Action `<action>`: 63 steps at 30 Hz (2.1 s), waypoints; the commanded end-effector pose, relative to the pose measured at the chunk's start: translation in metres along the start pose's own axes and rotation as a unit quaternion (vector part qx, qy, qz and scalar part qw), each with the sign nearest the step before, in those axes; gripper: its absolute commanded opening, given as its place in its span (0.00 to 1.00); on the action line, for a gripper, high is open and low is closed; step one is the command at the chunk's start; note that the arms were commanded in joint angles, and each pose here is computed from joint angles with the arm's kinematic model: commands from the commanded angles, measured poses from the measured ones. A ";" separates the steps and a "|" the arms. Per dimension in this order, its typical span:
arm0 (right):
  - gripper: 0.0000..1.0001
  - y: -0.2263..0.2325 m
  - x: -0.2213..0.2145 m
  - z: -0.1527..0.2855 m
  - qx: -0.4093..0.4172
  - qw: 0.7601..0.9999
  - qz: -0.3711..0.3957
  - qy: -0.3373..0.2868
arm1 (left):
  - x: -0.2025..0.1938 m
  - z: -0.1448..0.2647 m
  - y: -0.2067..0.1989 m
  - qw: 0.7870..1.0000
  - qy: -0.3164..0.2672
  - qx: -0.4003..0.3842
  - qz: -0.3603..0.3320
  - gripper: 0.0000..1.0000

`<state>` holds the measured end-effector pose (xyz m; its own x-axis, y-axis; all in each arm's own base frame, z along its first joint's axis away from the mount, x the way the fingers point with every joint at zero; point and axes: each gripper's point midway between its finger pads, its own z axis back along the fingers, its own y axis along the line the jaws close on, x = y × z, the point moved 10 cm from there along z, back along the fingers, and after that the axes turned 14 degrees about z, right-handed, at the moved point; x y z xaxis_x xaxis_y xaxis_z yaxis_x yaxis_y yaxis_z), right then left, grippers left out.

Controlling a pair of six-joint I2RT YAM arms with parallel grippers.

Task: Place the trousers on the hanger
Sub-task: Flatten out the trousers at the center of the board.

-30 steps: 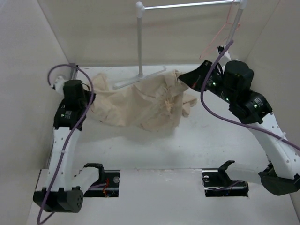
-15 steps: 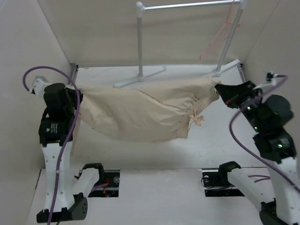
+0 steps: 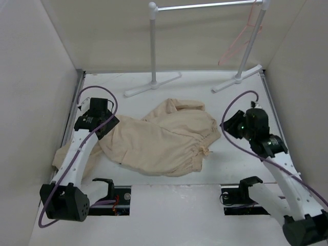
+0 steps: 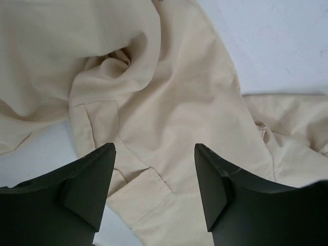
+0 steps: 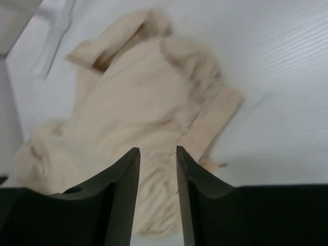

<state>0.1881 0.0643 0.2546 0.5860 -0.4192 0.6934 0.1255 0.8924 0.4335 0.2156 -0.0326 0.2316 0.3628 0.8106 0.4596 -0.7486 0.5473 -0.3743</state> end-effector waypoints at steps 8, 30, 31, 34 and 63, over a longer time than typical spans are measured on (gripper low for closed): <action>0.65 0.002 -0.151 0.027 0.016 0.961 0.070 0.266 | -0.005 0.023 -0.006 0.997 -0.041 -0.049 -0.037 0.62; 0.10 0.023 -0.156 -0.012 0.031 0.969 0.048 0.239 | -0.123 -0.069 -0.248 0.898 0.083 -0.249 -0.353 0.87; 0.10 0.021 -0.154 -0.009 0.028 0.970 0.046 0.237 | -0.127 -0.075 -0.256 0.894 0.084 -0.256 -0.357 0.88; 0.10 0.016 -0.149 -0.002 0.032 0.973 0.035 0.228 | -0.137 -0.094 -0.273 0.887 0.088 -0.259 -0.372 0.90; 0.04 0.004 -0.095 0.025 0.059 0.992 -0.009 0.108 | 0.062 0.029 -0.224 0.957 -0.137 -0.226 -0.115 0.09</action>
<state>0.1165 0.1114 0.1940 0.7759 -0.3599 0.5181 0.0506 0.8541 0.5176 0.3035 -0.0914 0.4864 -0.0285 0.6895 0.7237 -0.1227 0.7161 -0.6871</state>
